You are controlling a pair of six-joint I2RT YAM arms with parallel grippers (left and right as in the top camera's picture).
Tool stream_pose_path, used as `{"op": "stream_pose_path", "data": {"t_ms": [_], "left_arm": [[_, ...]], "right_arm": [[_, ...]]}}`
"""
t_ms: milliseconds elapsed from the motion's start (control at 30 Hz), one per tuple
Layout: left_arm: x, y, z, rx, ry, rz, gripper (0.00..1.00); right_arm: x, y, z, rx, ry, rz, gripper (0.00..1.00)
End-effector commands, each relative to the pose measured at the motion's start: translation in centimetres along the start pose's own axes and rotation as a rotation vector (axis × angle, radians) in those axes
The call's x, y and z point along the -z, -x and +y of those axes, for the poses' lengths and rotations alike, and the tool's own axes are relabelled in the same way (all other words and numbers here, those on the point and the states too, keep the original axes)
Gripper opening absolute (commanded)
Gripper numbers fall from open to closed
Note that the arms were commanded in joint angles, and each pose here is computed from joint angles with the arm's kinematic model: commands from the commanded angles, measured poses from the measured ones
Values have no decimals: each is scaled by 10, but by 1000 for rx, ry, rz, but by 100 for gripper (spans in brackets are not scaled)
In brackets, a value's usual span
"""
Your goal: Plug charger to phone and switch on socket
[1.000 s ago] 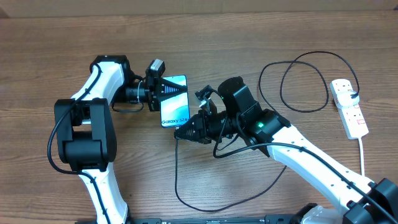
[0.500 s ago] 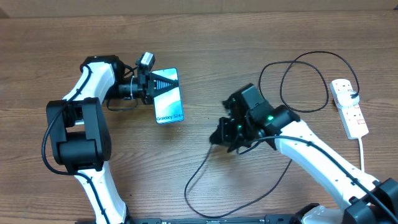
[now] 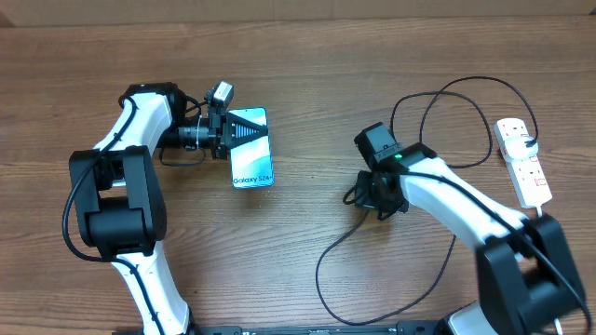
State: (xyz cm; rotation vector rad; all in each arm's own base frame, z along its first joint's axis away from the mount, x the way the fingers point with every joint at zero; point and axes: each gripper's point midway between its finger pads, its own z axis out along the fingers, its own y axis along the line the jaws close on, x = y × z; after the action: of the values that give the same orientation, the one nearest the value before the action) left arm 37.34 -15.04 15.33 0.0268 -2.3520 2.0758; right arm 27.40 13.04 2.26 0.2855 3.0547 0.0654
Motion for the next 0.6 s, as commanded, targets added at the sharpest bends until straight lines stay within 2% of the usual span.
{"op": "stream_pose_path", "data": {"t_ms": [0,133,300,567], "left_arm": [[-1,1,-6,25,-19,-5,4],[-1,1,-6,25,-19,-4,4],[-1,1,-6,24,-19,-4,4],[-4,0,-6,21,-19,3,4]], "right_arm": [[-23,4,-16,10,-108,7,4],[-41,-2,-20,12,-140,53,4],[-42,-7,-16,10,-119,77,27],[-42,-17,-12,6,-89,127,29]]}}
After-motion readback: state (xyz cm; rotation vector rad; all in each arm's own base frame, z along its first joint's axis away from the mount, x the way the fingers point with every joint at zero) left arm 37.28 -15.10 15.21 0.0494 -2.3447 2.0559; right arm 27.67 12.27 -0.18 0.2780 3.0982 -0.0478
